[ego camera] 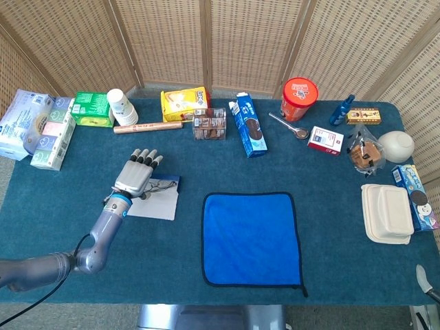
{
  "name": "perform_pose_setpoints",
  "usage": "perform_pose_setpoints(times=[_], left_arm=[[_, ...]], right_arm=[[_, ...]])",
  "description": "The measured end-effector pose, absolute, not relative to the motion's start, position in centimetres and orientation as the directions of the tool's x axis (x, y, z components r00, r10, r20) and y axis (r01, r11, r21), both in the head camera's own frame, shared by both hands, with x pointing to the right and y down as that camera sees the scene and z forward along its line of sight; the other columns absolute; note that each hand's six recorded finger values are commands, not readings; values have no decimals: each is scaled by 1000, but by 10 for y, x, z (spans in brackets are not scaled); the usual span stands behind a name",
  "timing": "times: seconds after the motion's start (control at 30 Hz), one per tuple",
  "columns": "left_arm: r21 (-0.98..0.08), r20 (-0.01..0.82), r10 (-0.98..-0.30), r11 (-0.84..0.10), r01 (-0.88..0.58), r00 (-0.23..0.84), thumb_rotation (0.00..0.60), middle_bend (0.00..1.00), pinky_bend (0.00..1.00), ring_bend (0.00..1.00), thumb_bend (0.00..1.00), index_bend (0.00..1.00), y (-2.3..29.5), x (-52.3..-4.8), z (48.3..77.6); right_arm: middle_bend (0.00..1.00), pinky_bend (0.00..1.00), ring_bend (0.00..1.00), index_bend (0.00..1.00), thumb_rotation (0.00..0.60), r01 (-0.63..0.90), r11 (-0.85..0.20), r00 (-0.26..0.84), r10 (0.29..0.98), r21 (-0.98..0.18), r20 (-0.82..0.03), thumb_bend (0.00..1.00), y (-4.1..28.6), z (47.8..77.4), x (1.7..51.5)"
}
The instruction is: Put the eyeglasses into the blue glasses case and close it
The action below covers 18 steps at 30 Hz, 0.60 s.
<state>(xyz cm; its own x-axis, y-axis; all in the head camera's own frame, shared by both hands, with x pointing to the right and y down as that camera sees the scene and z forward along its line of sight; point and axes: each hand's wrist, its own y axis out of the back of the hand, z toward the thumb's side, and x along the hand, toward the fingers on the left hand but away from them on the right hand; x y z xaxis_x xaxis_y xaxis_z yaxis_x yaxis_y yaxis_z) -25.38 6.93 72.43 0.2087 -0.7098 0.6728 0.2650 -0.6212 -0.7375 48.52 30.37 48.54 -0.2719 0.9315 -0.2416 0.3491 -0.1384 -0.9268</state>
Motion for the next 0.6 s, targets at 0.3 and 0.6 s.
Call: perform_pose_setpoints(times=[0.3,0.6], left_arm=[[-732,677,-713,-624,274,183,548,0,0,0,149,0,59,-254,732],[-737,669,-724,-616,277,170,547,0,0,0,148,0,41,-247,734]], right_arm=[[126,64,0,50,339,348,-136,-274,932,-927,-239,337,305,484,484],[126,64,0,48,337,349,-132,-280,930,-928,-238,339,307,483,485]])
